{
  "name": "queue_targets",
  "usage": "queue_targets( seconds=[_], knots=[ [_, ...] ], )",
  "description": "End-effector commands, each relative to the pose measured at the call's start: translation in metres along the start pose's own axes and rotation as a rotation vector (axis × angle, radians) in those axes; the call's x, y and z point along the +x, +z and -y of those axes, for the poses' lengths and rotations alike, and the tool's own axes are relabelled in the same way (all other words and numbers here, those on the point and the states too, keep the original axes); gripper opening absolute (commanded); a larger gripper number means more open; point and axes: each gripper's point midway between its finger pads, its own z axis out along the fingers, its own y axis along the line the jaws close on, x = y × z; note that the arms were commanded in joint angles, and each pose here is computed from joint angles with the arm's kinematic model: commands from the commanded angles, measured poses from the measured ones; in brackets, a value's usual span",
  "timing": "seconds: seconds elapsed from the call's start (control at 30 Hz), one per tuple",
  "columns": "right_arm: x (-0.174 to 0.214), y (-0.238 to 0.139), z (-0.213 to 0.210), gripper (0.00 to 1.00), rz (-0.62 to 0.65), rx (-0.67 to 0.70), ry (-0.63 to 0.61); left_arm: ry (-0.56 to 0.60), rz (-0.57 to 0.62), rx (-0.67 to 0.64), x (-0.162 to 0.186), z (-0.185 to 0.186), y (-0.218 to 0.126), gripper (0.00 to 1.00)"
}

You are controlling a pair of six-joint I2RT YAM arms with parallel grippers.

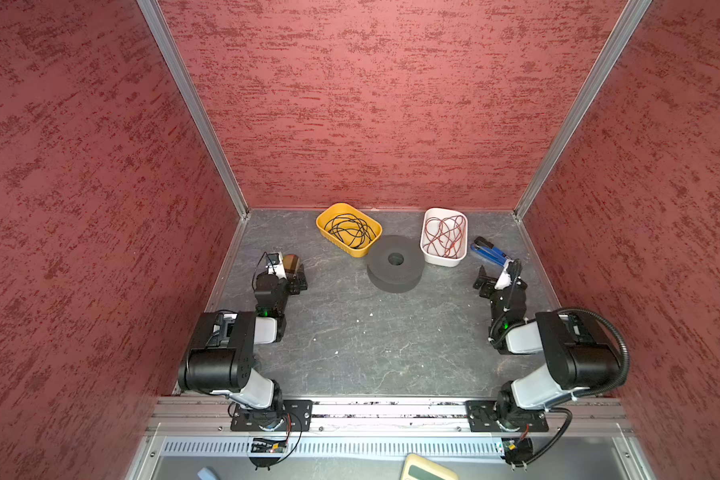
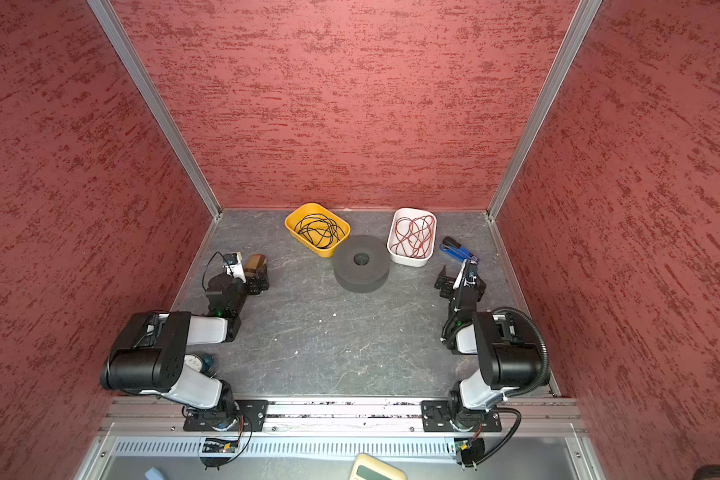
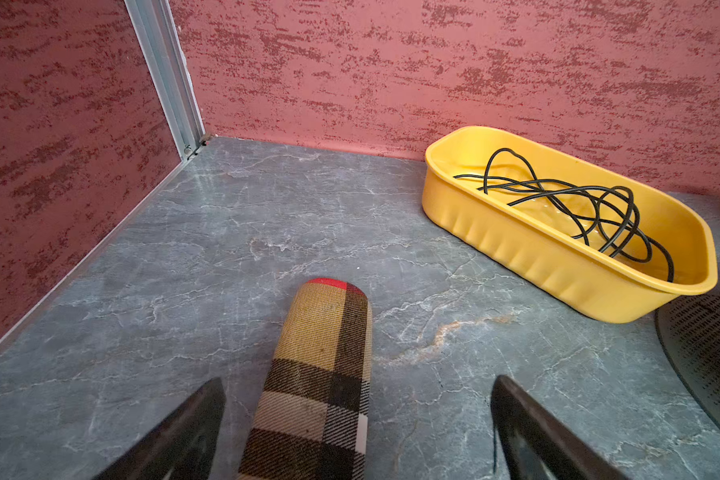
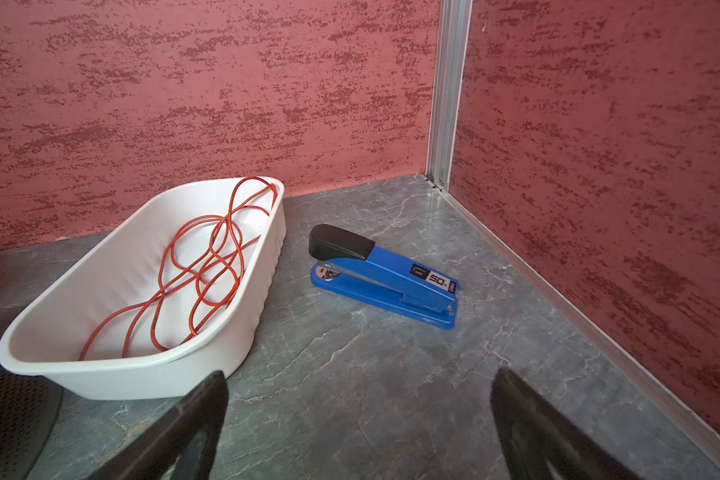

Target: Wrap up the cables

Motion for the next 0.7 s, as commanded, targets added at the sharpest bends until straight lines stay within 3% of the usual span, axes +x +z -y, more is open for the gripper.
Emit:
queue_targets(
  seconds=[0.0, 0.1, 0.23, 0.43, 0.67],
  knots=[
    [-0.011, 0.002, -0.006, 0.99, 0.032, -0.030, -0.006, 0.003, 0.016, -0.002, -0.006, 0.001, 0.002, 0.99],
    [-0.010, 0.002, -0.022, 0.99, 0.019, -0.119, -0.043, 0.002, 0.016, -0.005, -0.006, 0.000, 0.002, 0.99],
    [-0.009, 0.002, -0.022, 0.99, 0.018, -0.122, -0.043, 0.003, 0.016, -0.005, -0.006, 0.001, 0.002, 0.99],
    [-0.012, 0.001, -0.001, 0.99, 0.039, -0.005, 0.005, 0.000, 0.016, -0.002, -0.006, 0.001, 0.002, 0.99],
    [-0.013, 0.001, -0.001, 0.99, 0.040, -0.003, 0.006, -0.004, 0.018, 0.004, -0.006, 0.000, 0.002, 0.99]
  ],
)
